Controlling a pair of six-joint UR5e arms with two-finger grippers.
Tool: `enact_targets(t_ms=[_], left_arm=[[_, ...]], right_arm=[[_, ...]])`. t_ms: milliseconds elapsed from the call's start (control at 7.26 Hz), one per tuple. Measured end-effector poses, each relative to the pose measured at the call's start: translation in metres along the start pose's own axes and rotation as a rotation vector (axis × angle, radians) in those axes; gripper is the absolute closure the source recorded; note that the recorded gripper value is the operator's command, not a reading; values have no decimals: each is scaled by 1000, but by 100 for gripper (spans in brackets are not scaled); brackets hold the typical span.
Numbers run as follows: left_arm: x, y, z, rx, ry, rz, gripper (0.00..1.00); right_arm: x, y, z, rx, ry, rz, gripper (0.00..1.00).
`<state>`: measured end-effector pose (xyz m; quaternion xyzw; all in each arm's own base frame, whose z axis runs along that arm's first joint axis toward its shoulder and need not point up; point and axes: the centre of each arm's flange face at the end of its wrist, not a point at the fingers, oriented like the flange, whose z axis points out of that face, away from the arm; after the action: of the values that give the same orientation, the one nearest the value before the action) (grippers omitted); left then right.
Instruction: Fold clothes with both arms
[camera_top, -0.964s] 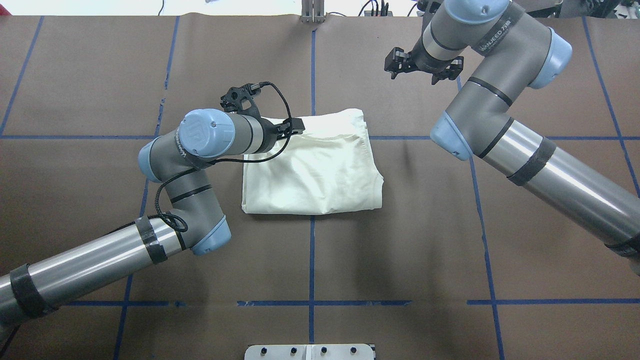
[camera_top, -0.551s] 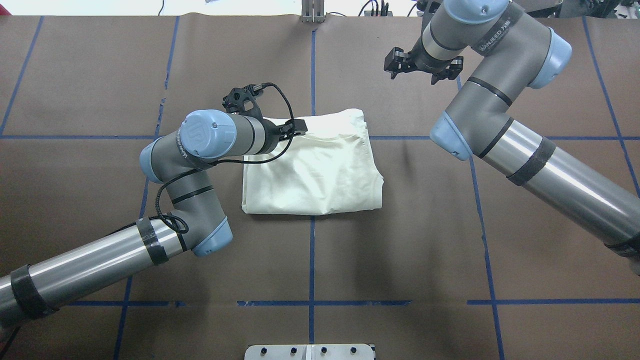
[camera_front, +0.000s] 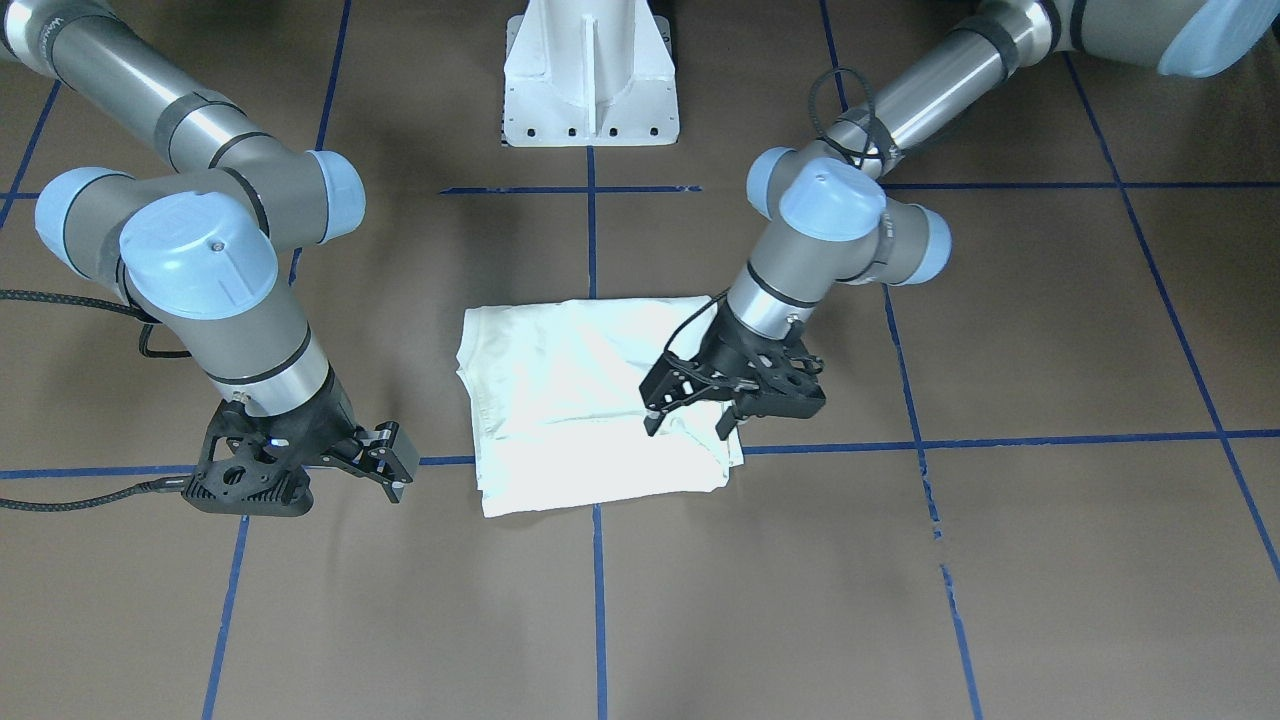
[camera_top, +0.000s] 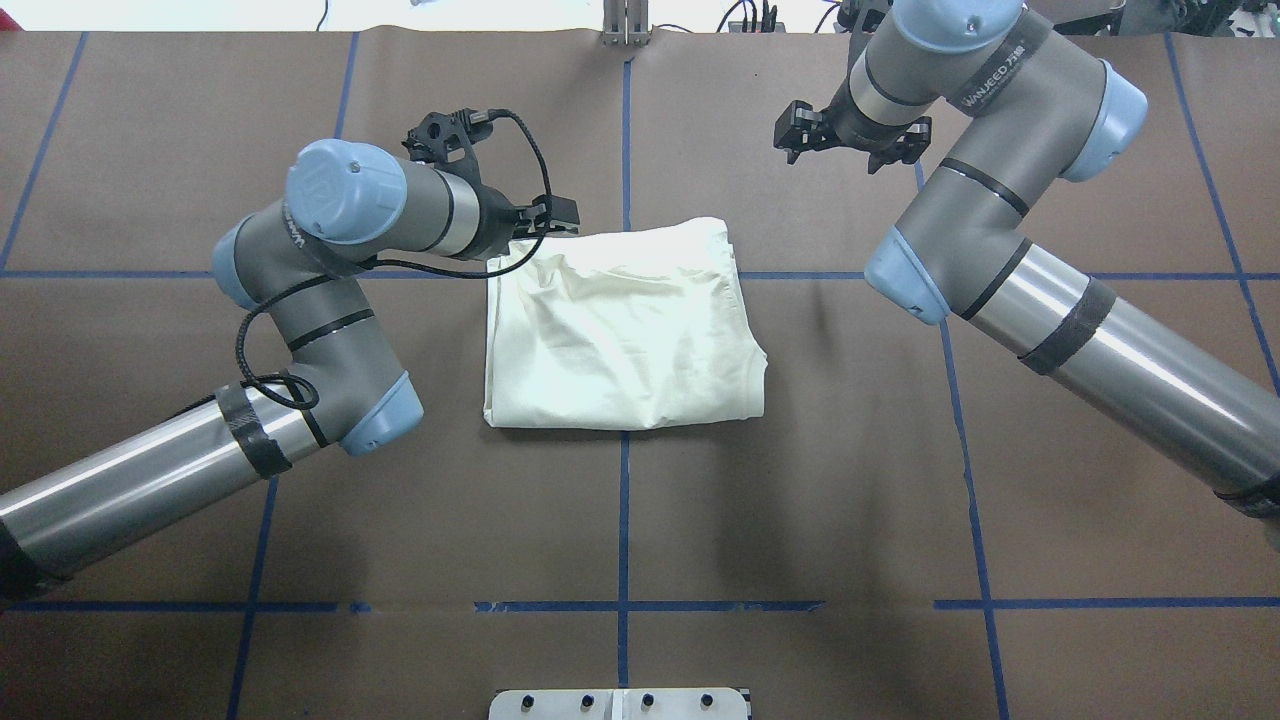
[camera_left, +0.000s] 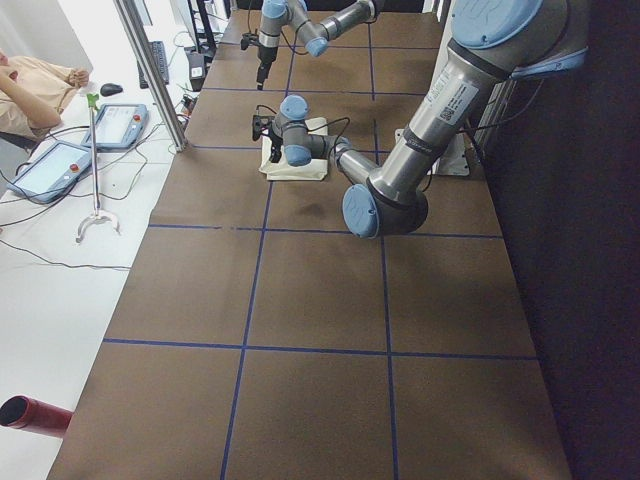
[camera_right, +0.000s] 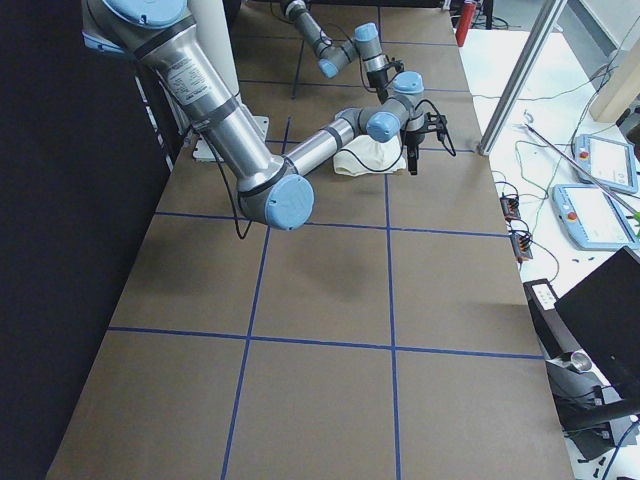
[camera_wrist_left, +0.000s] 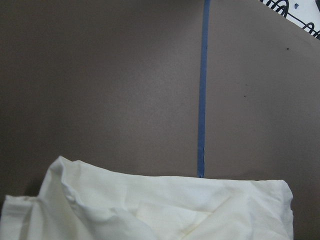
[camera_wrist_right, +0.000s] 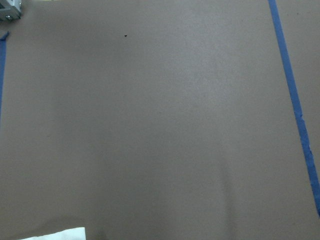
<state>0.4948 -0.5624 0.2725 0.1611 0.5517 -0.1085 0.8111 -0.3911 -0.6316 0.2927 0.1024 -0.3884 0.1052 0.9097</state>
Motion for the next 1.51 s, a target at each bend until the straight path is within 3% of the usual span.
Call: enact_targets(t_ms=[413,688,964,1239,1514], left_arm=[[-80,-50,-78,-12,-161,317,0],[-142,-95,-141,-35,-290,509,0],[-233,-152,-224,-83,-382,667,0],[-318,-189,-303,-131,-474,757,0],[-376,-202,-359,-211,-511,664,0]], right_arm=[[82,-15,-5,-22,34,-120,0],[202,-46,-24,-71,42,-252,0],[355,-66,-65,-102,41,-351,0],[467,-64,-107,-164,65,-364,0],[550,-37,-123,-272,91,-256,0]])
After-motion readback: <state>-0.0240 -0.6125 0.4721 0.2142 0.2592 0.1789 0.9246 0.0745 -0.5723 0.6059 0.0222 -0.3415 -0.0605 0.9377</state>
